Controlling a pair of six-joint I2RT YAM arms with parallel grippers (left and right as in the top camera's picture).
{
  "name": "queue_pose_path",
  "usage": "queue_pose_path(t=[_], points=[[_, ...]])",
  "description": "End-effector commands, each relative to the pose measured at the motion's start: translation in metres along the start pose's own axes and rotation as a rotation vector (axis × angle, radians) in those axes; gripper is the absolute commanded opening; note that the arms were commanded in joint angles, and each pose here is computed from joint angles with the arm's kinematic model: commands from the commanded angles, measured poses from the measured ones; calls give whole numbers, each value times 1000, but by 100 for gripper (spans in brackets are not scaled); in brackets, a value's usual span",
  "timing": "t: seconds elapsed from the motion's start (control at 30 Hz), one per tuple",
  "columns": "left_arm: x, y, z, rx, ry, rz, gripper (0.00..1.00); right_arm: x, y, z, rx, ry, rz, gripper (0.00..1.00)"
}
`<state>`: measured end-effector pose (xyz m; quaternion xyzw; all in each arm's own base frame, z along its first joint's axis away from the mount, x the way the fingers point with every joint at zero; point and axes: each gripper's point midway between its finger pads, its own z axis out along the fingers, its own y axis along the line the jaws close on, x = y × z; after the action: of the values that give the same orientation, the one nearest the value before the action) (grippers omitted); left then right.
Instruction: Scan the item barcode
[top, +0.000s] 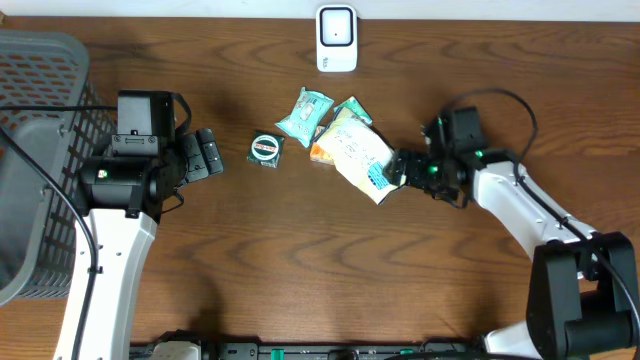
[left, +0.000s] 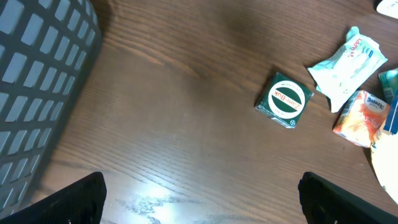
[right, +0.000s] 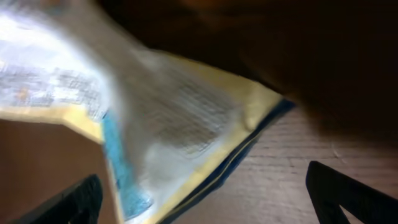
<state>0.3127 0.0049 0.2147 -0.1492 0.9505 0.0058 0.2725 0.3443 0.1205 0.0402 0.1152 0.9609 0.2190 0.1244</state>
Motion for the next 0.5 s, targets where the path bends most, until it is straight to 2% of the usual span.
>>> queue_pose_path(t=[0.0,0.23,0.47], points=[[-2,3,-2,-13,-10,1,97,15,1,8,-122,66,288,99],[-2,3,-2,-13,-10,1,98,34,7,26,-244,72,478,99],[-2,3,-2,-13,-9,1,98,17,11,30,-286,-38,514,99]])
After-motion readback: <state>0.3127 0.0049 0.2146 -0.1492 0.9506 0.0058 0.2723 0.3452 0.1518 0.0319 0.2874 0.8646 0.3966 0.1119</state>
